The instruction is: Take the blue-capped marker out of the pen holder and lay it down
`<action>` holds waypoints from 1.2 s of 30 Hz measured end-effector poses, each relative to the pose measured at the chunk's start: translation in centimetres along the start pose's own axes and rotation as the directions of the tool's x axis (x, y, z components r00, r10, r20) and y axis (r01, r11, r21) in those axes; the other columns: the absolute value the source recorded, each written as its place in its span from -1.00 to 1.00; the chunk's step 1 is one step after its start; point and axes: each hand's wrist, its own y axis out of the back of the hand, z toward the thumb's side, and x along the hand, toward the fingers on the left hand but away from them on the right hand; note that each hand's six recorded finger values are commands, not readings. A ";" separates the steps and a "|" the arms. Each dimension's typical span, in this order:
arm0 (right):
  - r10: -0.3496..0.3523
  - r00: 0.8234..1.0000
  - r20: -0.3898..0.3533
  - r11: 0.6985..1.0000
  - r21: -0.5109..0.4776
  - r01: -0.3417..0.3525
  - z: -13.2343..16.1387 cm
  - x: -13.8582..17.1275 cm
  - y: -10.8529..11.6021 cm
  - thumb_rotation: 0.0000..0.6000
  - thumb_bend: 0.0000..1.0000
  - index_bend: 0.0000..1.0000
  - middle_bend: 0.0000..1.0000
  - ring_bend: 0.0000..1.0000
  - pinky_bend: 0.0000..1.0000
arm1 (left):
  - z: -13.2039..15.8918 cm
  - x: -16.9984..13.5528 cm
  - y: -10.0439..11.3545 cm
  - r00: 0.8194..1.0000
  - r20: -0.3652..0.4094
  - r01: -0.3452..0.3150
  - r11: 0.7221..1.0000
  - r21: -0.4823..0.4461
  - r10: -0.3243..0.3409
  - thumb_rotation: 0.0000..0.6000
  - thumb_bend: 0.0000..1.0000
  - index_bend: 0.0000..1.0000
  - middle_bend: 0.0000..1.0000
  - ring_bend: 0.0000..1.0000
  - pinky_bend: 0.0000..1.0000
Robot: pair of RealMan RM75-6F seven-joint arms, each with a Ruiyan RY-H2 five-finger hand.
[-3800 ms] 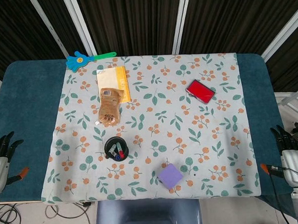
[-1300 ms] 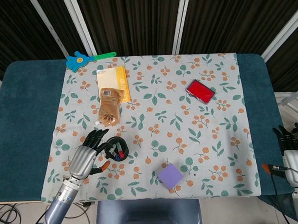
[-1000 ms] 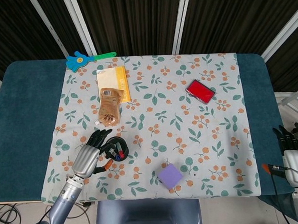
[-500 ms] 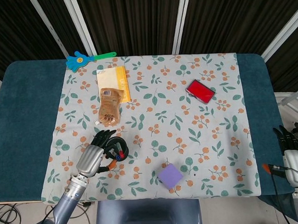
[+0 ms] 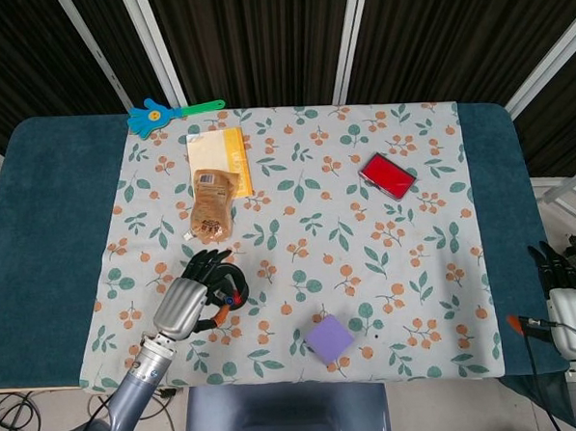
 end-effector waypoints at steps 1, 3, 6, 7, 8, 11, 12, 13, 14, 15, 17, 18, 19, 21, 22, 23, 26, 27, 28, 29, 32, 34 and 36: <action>0.000 1.000 0.000 1.000 0.000 0.000 0.0 0.0 0.0 1.00 -0.88 -0.87 -0.95 -0.82 -0.62 | 0.0 0.0 0.0 1.000 -0.001 0.000 1.000 0.000 0.000 1.00 -0.27 -0.03 -0.86 -1.00 -1.00; 0.000 1.000 -0.001 1.000 0.000 0.000 0.0 0.0 0.0 1.00 -0.88 -0.87 -0.95 -0.82 -0.62 | -0.1 0.0 -0.1 1.000 -0.005 0.001 1.000 0.000 -0.001 1.00 -0.27 -0.03 -0.86 -1.00 -1.00; 0.000 1.000 -0.001 1.000 0.000 0.000 0.0 0.0 0.0 1.00 -0.88 -0.87 -0.95 -0.82 -0.62 | -0.2 0.0 -0.2 1.000 -0.010 0.007 1.000 -0.002 -0.007 1.00 -0.27 -0.02 -0.86 -1.00 -1.00; 0.000 1.000 -0.001 1.000 0.000 0.000 0.0 0.0 0.0 1.00 -0.88 -0.87 -0.95 -0.82 -0.62 | -0.2 0.0 -0.2 1.000 -0.010 0.008 1.000 -0.002 -0.008 1.00 -0.27 -0.01 -0.86 -1.00 -1.00; -0.001 1.000 -0.001 1.000 0.000 0.001 0.0 0.0 0.0 1.00 -0.88 -0.87 -0.95 -0.82 -0.62 | -0.2 0.1 -0.2 1.000 -0.009 0.008 1.000 -0.003 -0.008 1.00 -0.27 0.00 -0.86 -1.00 -1.00; 0.000 1.000 0.000 1.000 0.000 0.000 0.0 0.0 0.0 1.00 -0.88 -0.87 -0.95 -0.82 -0.62 | -0.1 0.1 -0.1 1.000 -0.005 0.002 1.000 -0.002 -0.002 1.00 -0.27 0.02 -0.85 -1.00 -1.00; 0.000 1.000 -0.001 1.000 0.000 0.000 0.0 0.0 0.0 1.00 -0.88 -0.87 -0.95 -0.82 -0.62 | -0.1 0.1 -0.1 1.000 -0.005 0.001 1.000 -0.003 -0.001 1.00 -0.27 0.02 -0.85 -1.00 -1.00; 0.000 1.000 -0.001 1.000 0.000 0.000 0.0 0.0 0.0 1.00 -0.88 -0.87 -0.95 -0.82 -0.62 | -0.1 0.1 0.0 1.000 -0.005 0.001 1.000 -0.003 -0.001 1.00 -0.26 0.03 -0.85 -1.00 -1.00; 0.000 1.000 -0.001 1.000 0.000 0.000 0.0 0.0 0.0 1.00 -0.88 -0.87 -0.95 -0.82 -0.62 | -0.2 0.1 0.0 1.000 -0.007 0.001 1.000 -0.003 -0.001 1.00 -0.25 0.04 -0.85 -1.00 -1.00; 0.000 1.000 -0.001 1.000 0.000 0.000 0.0 0.0 0.0 1.00 -0.88 -0.87 -0.95 -0.82 -0.62 | -0.2 0.1 0.0 1.000 -0.008 0.001 1.000 -0.004 -0.001 1.00 -0.24 0.05 -0.84 -1.00 -1.00; 0.001 1.000 0.000 1.000 0.000 -0.001 0.0 0.0 0.0 1.00 -0.88 -0.87 -0.95 -0.82 -0.62 | -0.3 0.1 0.2 1.000 -0.011 0.000 1.000 -0.008 0.000 1.00 -0.21 0.08 -0.83 -1.00 -1.00; 0.001 1.000 0.000 1.000 0.000 -0.001 0.0 0.0 0.0 1.00 -0.88 -0.87 -0.95 -0.82 -0.62 | -0.3 0.1 0.2 1.000 -0.012 -0.001 1.000 -0.010 0.000 1.00 -0.20 0.09 -0.83 -1.00 -1.00; 0.001 1.000 0.000 1.000 -0.001 -0.001 0.0 0.0 0.0 1.00 -0.88 -0.87 -0.95 -0.82 -0.62 | -0.3 0.1 0.3 1.000 -0.012 -0.001 1.000 -0.011 0.001 1.00 -0.19 0.10 -0.83 -1.00 -1.00; 0.002 1.000 0.000 1.000 -0.001 -0.002 0.0 0.0 0.0 1.00 -0.88 -0.87 -0.95 -0.82 -0.62 | -0.3 0.0 0.4 1.000 -0.012 -0.002 1.000 -0.013 0.002 1.00 -0.18 0.11 -0.82 -1.00 -1.00; 0.002 1.000 -0.001 1.000 -0.001 -0.002 0.0 0.0 0.0 1.00 -0.88 -0.87 -0.95 -0.82 -0.62 | -0.3 0.0 0.5 1.000 -0.012 -0.003 1.000 -0.014 0.003 1.00 -0.18 0.11 -0.82 -1.00 -1.00; 0.002 1.000 -0.001 1.000 -0.001 -0.002 0.0 0.0 0.0 1.00 -0.88 -0.87 -0.95 -0.82 -0.62 | -0.3 0.0 0.7 1.000 -0.012 -0.005 1.000 -0.015 0.005 1.00 -0.17 0.12 -0.82 -1.00 -1.00; 0.001 1.000 -0.001 1.000 0.000 -0.001 0.0 0.0 0.0 1.00 -0.88 -0.87 -0.95 -0.82 -0.62 | -0.3 0.0 1.2 1.000 -0.012 -0.017 1.000 -0.017 0.017 1.00 -0.17 0.12 -0.82 -1.00 -1.00; 0.002 1.000 -0.001 1.000 -0.001 -0.002 0.0 0.0 0.0 1.00 -0.88 -0.87 -0.95 -0.82 -0.62 | -0.2 0.0 1.3 1.000 -0.011 -0.020 1.000 -0.020 0.020 1.00 -0.17 0.12 -0.82 -1.00 -1.00; 0.002 1.000 0.000 1.000 -0.001 -0.002 0.0 0.0 0.0 1.00 -0.88 -0.87 -0.95 -0.82 -0.62 | -0.2 0.0 1.5 1.000 -0.010 -0.022 0.999 -0.024 0.022 1.00 -0.17 0.12 -0.82 -1.00 -1.00; 0.002 1.000 0.000 1.000 -0.001 -0.002 0.0 0.0 0.0 1.00 -0.88 -0.87 -0.95 -0.82 -0.62 | -0.1 0.0 1.7 1.000 -0.008 -0.025 0.999 -0.030 0.025 1.00 -0.17 0.12 -0.82 -1.00 -1.00; 0.003 1.000 0.000 1.000 -0.001 -0.003 0.0 0.0 0.0 1.00 -0.88 -0.87 -0.95 -0.82 -0.62 | 0.2 -0.1 2.6 0.999 0.000 -0.035 0.998 -0.048 0.035 1.00 -0.17 0.12 -0.81 -1.00 -1.00; 0.004 1.000 0.000 1.000 0.000 -0.004 0.0 0.0 -0.1 1.00 -0.88 -0.87 -0.95 -0.82 -0.62 | 0.5 -0.2 3.4 0.999 0.008 -0.046 0.997 -0.058 0.047 1.00 -0.17 0.12 -0.81 -1.00 -1.00; 0.004 1.000 0.000 1.000 0.000 -0.004 0.0 0.0 -0.1 1.00 -0.88 -0.87 -0.95 -0.82 -0.62 | 0.9 -0.3 4.5 0.998 0.016 -0.067 0.995 -0.074 0.068 1.00 -0.17 0.12 -0.81 -1.00 -1.00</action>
